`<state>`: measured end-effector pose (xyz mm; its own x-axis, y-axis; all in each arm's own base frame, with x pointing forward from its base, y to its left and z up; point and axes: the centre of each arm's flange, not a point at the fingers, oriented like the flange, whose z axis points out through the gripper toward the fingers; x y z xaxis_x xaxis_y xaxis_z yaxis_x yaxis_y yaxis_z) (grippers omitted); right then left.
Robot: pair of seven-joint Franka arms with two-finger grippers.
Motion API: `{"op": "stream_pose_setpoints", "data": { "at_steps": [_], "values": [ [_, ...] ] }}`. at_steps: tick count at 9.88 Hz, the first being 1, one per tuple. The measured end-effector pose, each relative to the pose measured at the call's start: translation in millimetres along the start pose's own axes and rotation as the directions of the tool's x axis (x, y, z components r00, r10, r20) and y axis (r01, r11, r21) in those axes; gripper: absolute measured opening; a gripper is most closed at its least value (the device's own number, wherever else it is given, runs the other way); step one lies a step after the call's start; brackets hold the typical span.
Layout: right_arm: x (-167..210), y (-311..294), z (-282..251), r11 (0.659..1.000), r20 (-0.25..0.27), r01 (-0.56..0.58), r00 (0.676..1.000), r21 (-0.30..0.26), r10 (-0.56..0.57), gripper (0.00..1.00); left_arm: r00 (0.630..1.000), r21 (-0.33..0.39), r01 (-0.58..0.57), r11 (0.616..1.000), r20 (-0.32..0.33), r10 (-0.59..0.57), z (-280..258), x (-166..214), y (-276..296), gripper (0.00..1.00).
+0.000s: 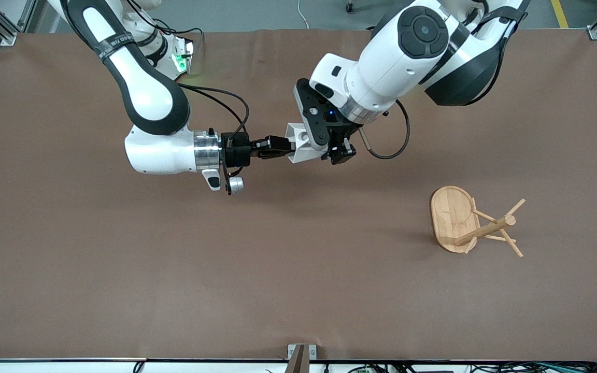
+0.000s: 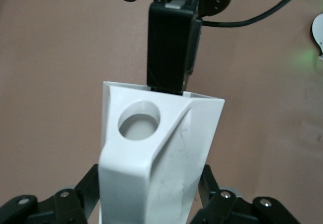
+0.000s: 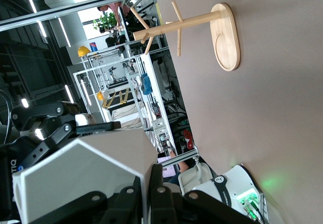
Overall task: Hang cup on rack
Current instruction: 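Open the right gripper and withdraw it while the left gripper carries the cup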
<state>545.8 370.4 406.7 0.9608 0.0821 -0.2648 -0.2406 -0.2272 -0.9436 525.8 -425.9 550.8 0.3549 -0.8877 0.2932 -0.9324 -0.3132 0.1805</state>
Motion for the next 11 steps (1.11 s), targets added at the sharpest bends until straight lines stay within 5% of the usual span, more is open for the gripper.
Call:
{"op": "stream_pose_setpoints", "data": {
  "at_steps": [1, 3, 4, 6, 7, 8, 11],
  "values": [
    [-1, -1, 0, 1.000, 0.001, 0.002, 1.000, 0.002, -0.002, 0.12, 1.000, -0.001, 0.016, 1.000, 0.000, -0.016, 2, 0, -1, 0.81],
    [-1, -7, -10, 1.000, -0.014, 0.018, 1.000, -0.009, -0.018, 0.42, 0.999, -0.009, 0.032, 0.999, 0.004, -0.032, 11, -1, -7, 0.80],
    [2, -11, -29, 0.997, -0.033, 0.051, 0.998, -0.054, -0.053, 0.56, 0.999, -0.015, 0.036, 0.999, 0.010, -0.036, 16, -2, -10, 0.80],
    [16, -10, -88, 0.968, -0.089, 0.072, 0.991, -0.240, -0.095, 0.87, 0.998, -0.018, 0.053, 0.998, 0.016, -0.053, 19, -4, -14, 0.80],
    [24, -5, -124, 0.925, -0.122, 0.056, 0.987, -0.376, -0.109, 1.00, 0.995, -0.026, 0.093, 0.995, 0.035, -0.092, 20, -7, -15, 0.80],
    [28, 0, -158, 0.855, -0.152, 0.033, 0.980, -0.517, -0.130, 1.00, 0.989, -0.037, 0.135, 0.990, 0.069, -0.132, 22, -13, -16, 0.80],
    [33, 18, -272, 0.539, -0.208, -0.060, 0.954, -0.840, -0.217, 1.00, 0.949, -0.027, 0.295, 0.955, 0.128, -0.290, 9, -51, -58, 0.80]
  ]
}}
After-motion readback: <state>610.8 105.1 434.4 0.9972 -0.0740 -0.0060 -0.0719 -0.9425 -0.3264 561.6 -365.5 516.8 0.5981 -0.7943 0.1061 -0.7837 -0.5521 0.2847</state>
